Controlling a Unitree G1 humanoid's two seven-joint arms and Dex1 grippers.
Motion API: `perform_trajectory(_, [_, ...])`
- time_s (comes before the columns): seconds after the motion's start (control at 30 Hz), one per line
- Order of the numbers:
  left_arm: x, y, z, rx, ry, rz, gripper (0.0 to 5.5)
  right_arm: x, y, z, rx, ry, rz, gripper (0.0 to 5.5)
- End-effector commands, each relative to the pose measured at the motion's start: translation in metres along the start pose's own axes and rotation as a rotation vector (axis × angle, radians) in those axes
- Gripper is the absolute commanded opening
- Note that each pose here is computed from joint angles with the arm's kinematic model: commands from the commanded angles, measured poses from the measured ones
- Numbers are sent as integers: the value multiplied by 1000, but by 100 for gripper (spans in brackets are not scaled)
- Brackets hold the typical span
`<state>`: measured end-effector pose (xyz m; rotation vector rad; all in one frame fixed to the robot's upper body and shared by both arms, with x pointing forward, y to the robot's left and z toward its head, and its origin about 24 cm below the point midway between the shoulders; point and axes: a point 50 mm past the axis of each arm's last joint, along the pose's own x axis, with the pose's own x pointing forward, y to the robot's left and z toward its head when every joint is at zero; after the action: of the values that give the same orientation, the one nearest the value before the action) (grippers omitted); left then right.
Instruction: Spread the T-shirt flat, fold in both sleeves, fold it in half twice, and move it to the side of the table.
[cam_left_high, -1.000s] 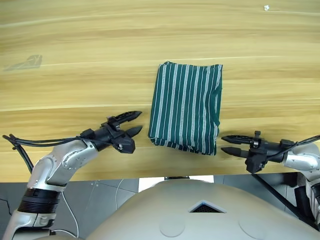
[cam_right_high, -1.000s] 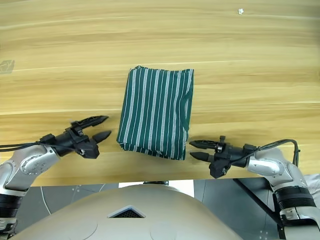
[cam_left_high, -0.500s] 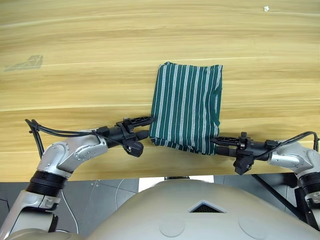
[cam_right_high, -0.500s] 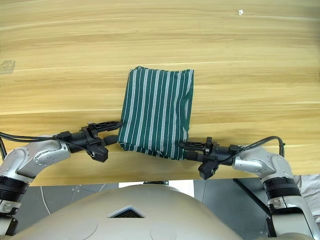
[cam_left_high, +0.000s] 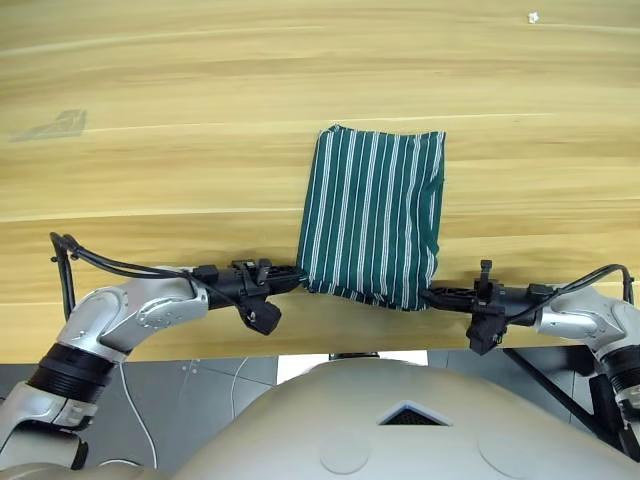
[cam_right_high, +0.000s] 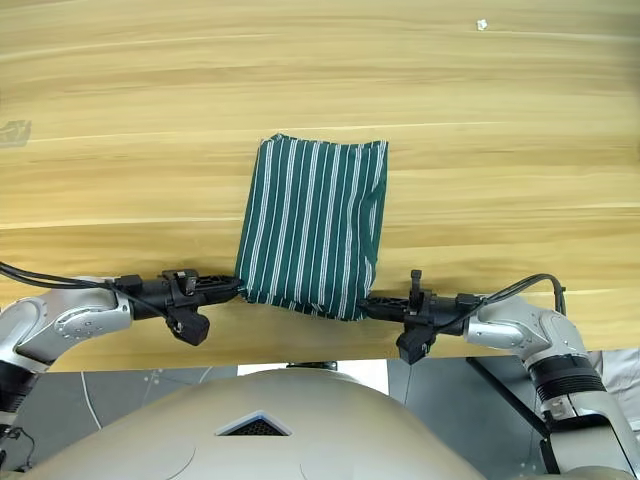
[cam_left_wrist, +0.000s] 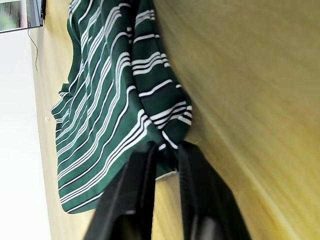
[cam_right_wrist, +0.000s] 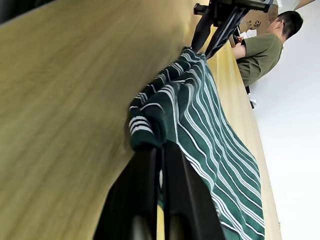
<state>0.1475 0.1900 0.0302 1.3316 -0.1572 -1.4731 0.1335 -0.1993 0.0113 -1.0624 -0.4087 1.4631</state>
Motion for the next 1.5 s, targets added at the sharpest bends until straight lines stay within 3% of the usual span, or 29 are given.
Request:
perform_trajectory(0.03, [8,-28,-4,-37,33,-179,14,1,-2,-2,6,12,7,0])
perform_trajectory(0.43, [-6,-12,0,-158,18,-66,2,7,-8,-2,152,-15,-25,0])
perform_trajectory(0.73, [-40,11,17,-451,-4,16,2,-27,-34,-6,856,2,41,0])
perform_trajectory(0.97, [-60,25,55,-827,-260,-46,2,-38,-52,17,1146,-173,111,0])
perform_trajectory(1.23, [-78,28,67,-896,-302,-149,2,-48,-62,32,1179,-215,133,0])
perform_trajectory(1.4, [-82,43,28,-846,-131,-65,2,-40,-88,-12,965,-5,20,0])
perform_trajectory(1.5, [-69,58,0,-808,-40,69,2,-25,-112,-42,862,61,-71,0])
